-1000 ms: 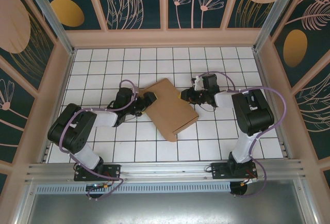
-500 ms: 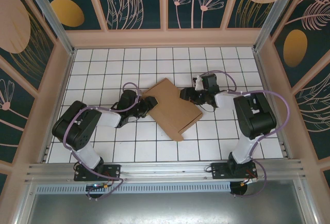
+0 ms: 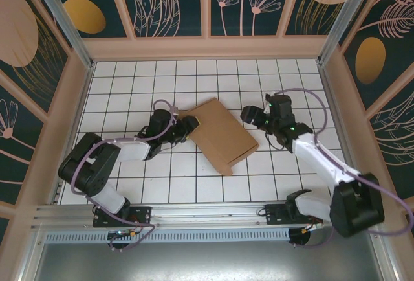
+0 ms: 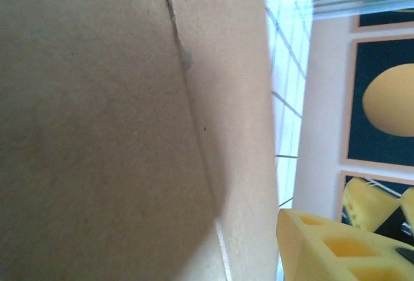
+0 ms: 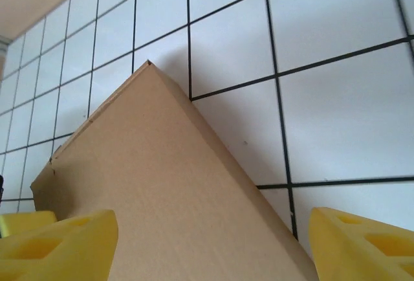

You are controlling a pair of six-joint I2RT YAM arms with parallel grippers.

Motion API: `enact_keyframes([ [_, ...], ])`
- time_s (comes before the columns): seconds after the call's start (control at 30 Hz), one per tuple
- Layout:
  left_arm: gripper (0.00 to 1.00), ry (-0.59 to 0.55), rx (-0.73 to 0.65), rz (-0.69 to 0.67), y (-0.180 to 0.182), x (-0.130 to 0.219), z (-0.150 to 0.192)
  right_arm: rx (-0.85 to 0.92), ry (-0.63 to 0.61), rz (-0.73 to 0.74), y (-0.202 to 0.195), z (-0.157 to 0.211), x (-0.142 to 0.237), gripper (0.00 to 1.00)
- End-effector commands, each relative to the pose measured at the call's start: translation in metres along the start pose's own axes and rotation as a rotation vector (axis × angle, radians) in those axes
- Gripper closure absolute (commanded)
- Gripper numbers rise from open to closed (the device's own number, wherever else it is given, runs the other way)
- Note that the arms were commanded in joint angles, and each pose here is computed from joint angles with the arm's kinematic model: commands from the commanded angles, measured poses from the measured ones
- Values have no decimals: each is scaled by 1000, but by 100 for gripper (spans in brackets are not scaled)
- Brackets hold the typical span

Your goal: Fold the paper box

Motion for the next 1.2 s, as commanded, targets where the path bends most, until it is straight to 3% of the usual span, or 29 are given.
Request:
enact_keyframes([
  [0.0, 43, -56, -4, 40, -25, 8, -9, -168, 19, 67, -22, 22, 18, 20],
  [0.07, 44, -65, 3, 42, -27, 9, -10, -253, 26, 45, -27, 31, 26, 16],
  [0.37, 46, -45, 76, 17, 2, 3, 0, -613, 174, -156, -50, 97, 15, 18],
  [0.67, 50, -57, 131, 45, -2, 7, 0, -714, 215, -256, -55, 129, 0, 17],
  [1.17, 52, -84, 167, 101, -24, 21, -4, -800, 176, -353, -42, 128, -10, 17],
])
Point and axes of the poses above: each hand's point on the last joint's axis, 136 mm out from that joint toward the fingers, its own x axis back along the fingers, its own y axis along the line the jaws close on, z = x × y, the point moved 9 cm from there along x, back along the fingers, and after that the axes turned 1 degree about -x, right-handed, at the moved point
